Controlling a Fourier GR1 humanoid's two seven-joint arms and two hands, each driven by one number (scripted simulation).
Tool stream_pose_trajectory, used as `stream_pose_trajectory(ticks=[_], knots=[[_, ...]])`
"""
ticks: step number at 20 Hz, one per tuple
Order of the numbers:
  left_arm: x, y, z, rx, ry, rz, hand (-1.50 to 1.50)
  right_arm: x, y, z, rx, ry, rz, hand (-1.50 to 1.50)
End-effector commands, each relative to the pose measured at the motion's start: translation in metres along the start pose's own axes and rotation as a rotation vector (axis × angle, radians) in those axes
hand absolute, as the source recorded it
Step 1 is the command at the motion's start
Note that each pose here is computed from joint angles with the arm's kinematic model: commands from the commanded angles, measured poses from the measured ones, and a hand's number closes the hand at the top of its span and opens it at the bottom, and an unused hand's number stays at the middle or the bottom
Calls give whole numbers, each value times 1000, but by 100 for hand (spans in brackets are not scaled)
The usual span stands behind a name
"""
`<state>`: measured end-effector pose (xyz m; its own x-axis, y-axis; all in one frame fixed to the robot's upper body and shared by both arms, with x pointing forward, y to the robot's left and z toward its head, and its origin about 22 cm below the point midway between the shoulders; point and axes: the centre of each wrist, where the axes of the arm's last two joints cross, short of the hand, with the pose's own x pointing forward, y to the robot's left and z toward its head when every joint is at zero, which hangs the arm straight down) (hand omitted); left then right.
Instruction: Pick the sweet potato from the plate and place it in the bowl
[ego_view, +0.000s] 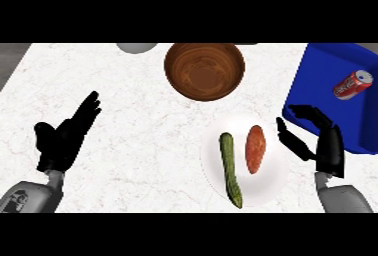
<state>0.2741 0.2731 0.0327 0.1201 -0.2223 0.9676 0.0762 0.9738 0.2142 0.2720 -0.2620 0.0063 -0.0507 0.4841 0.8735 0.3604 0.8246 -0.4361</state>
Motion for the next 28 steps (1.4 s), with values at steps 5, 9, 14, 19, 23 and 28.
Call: stream_pose_trajectory(ticks=[5, 9, 14, 19, 23, 28], knots=[[27, 35, -10, -41, 6, 50, 0, 22, 93, 89, -127, -165, 95, -150], [20, 25, -3, -50, 14, 58, 0, 53, 77, 68, -149, -106, 225, -150], [31, 42, -10, -41, 23, 56, 0, 64, 69, 50, -80, 76, 449, -150], [31, 33, -11, -45, 14, 55, 0, 117, 85, 48, 67, 229, 598, -150], [32, 25, -15, -70, 11, 55, 0, 160, 91, 32, 155, 321, 711, -150], [22, 39, -18, -67, 18, 67, 0, 199, 103, 29, 233, 393, 768, -150]])
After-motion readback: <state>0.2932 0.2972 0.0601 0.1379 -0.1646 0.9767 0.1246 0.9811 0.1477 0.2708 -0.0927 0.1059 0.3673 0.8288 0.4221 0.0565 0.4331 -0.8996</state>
